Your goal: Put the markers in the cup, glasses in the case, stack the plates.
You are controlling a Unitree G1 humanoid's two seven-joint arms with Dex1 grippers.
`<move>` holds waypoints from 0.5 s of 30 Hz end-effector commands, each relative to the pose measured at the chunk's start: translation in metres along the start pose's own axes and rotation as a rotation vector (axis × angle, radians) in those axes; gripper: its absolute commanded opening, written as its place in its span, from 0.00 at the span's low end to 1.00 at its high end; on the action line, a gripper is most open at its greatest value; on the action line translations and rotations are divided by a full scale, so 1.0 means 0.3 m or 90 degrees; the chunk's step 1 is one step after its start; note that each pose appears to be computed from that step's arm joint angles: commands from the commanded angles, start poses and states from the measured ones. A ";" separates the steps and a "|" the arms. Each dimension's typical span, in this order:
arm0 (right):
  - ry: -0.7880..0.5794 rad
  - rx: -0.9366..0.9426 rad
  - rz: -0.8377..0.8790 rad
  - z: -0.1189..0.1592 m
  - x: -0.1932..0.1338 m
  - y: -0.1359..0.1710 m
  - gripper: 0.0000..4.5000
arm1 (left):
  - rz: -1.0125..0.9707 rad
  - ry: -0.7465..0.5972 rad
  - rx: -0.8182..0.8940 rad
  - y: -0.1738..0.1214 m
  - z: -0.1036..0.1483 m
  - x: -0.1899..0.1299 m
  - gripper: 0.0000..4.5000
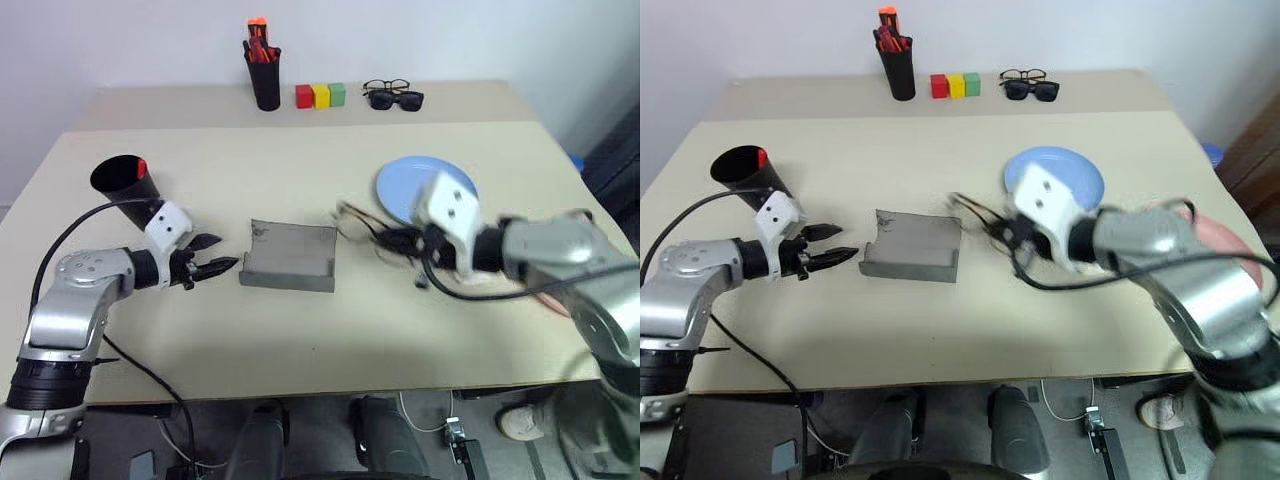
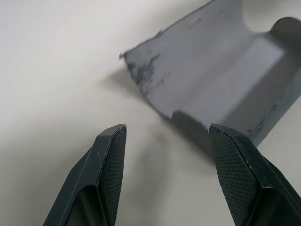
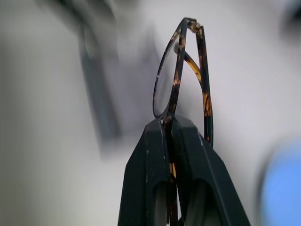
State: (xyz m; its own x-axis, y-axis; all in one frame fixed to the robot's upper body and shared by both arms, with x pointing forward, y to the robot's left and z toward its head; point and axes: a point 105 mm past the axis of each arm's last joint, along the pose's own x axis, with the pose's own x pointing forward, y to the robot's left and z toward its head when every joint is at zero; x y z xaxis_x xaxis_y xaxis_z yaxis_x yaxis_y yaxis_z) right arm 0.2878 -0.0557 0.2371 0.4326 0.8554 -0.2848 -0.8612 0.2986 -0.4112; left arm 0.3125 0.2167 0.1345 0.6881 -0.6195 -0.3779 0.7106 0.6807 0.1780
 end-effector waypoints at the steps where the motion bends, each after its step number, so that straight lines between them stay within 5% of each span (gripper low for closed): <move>1: 0.018 -0.036 0.080 -0.032 0.121 0.011 0.02 | 0.018 -0.024 0.016 -0.001 0.031 -0.024 0.63; 6: 0.072 -0.046 0.153 -0.141 0.214 -0.022 0.02 | 0.038 -0.042 0.007 -0.013 0.047 -0.040 0.63; 15: 0.071 -0.023 0.225 -0.179 0.261 0.023 0.02 | 0.056 -0.049 -0.004 -0.038 0.046 -0.053 0.63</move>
State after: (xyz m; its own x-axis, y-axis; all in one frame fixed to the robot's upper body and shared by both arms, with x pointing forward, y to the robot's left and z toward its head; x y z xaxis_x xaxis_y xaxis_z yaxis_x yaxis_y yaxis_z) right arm 0.3315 -0.0159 0.1570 0.1457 0.8389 -0.5244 -0.9621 -0.0033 -0.2726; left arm 0.2950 0.2147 0.1375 0.7409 -0.5836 -0.3325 0.6554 0.7363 0.1681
